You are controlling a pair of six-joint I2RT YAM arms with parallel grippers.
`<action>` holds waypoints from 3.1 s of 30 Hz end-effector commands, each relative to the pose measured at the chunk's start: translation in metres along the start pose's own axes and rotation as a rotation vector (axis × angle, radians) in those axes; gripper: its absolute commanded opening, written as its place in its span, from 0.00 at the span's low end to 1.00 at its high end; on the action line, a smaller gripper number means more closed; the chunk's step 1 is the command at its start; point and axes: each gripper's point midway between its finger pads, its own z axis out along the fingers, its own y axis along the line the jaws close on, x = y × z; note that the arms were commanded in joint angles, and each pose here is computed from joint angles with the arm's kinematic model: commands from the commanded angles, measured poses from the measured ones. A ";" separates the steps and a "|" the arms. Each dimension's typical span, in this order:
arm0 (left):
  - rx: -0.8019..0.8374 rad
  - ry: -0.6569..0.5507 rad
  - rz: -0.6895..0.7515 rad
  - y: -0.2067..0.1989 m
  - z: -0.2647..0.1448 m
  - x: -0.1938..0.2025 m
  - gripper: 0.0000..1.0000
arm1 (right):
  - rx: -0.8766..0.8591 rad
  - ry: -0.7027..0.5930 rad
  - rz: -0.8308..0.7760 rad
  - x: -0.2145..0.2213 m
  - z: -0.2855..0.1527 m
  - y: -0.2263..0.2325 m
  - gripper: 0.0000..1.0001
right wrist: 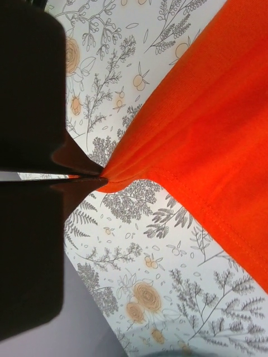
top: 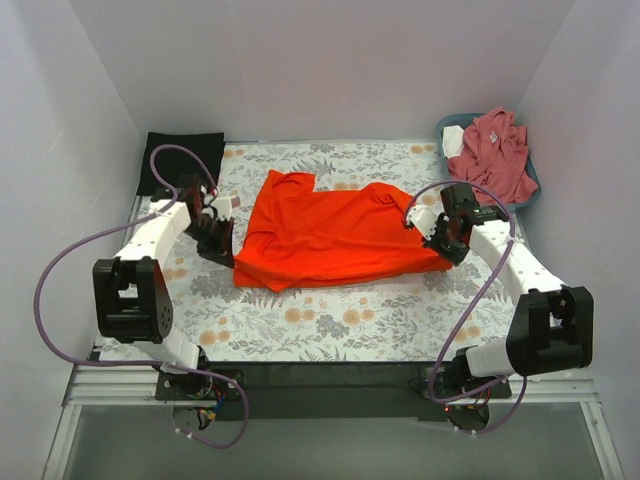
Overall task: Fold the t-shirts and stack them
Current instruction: Flatten the tshirt out
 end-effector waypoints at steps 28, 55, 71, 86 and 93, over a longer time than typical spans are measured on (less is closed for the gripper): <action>-0.298 -1.644 0.136 -0.140 -0.511 -0.063 0.00 | 0.994 -0.769 0.088 -0.097 -0.433 -0.128 0.01; -0.202 -1.894 0.189 -0.045 -0.530 -0.282 0.00 | 1.333 -0.960 0.168 -0.221 -0.410 -0.293 0.01; -0.168 -1.038 -0.072 0.120 -0.120 -0.241 0.00 | 0.725 -0.613 -0.019 -0.223 -0.045 -0.241 0.01; -0.106 -0.786 0.131 0.089 -0.160 -0.178 0.00 | 0.605 -0.454 -0.134 -0.163 -0.058 -0.179 0.01; -0.091 -0.539 0.215 0.071 -0.127 -0.063 0.00 | 0.499 -0.364 -0.200 -0.101 -0.053 -0.111 0.01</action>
